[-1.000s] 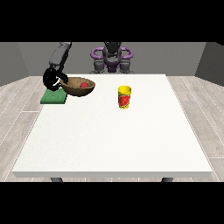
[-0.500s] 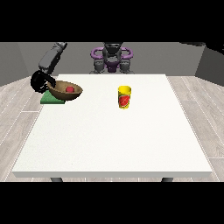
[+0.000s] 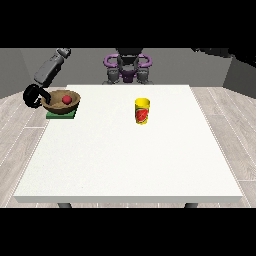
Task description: Pick the cup and pour the ball into the bowl, then pick the bowl and place it on the pad
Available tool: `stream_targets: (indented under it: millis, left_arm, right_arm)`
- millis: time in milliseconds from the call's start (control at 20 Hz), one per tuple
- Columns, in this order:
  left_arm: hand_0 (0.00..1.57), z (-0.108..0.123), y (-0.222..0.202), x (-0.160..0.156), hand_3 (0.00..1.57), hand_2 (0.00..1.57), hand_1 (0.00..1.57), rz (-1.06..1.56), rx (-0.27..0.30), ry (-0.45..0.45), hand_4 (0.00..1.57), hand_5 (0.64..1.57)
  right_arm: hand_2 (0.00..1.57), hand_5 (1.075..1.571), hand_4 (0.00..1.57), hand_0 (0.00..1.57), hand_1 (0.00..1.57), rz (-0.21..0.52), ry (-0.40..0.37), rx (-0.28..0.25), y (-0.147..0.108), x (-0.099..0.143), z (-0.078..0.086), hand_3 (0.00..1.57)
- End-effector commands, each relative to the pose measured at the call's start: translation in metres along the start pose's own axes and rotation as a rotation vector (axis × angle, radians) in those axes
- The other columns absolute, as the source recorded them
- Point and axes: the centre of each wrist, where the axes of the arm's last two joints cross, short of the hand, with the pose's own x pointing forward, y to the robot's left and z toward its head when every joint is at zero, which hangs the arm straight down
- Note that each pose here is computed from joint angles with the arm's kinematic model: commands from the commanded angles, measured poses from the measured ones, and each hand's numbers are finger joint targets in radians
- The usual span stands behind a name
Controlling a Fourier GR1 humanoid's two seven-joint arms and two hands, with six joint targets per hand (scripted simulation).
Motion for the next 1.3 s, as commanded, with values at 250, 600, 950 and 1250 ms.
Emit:
stream_targets:
  millis: [250, 600, 950, 1250]
  left_arm:
    - [0.00, 0.015, 0.003, 0.004, 0.00, 0.00, 0.00, 0.019, -0.009, -0.026, 0.70, 1.557]
    - [0.00, 0.014, 0.006, 0.021, 0.00, 0.00, 0.00, 0.028, -0.011, 0.014, 0.68, 1.557]
    - [0.00, 0.030, 0.007, -0.024, 0.00, 0.00, 0.00, 0.011, 0.001, 0.155, 0.66, 1.548]
    - [0.00, 0.024, 0.012, -0.015, 0.00, 0.00, 0.00, 0.014, -0.004, 0.113, 0.65, 1.540]
  right_arm:
    - [1.57, 1.569, 0.98, 1.57, 1.57, 0.033, -0.024, -0.017, -0.032, 0.017, 0.000, 0.00]
    - [1.57, 1.562, 1.01, 1.57, 1.57, 0.069, 0.077, 0.026, -0.001, -0.037, 0.013, 0.92]
    - [1.57, 1.561, 0.98, 1.57, 1.57, 0.122, 0.224, 0.079, -0.012, -0.026, 0.011, 1.41]
    - [0.30, 1.535, 0.00, 0.67, 0.67, 0.066, 0.276, -0.053, -0.021, -0.011, 0.005, 0.52]
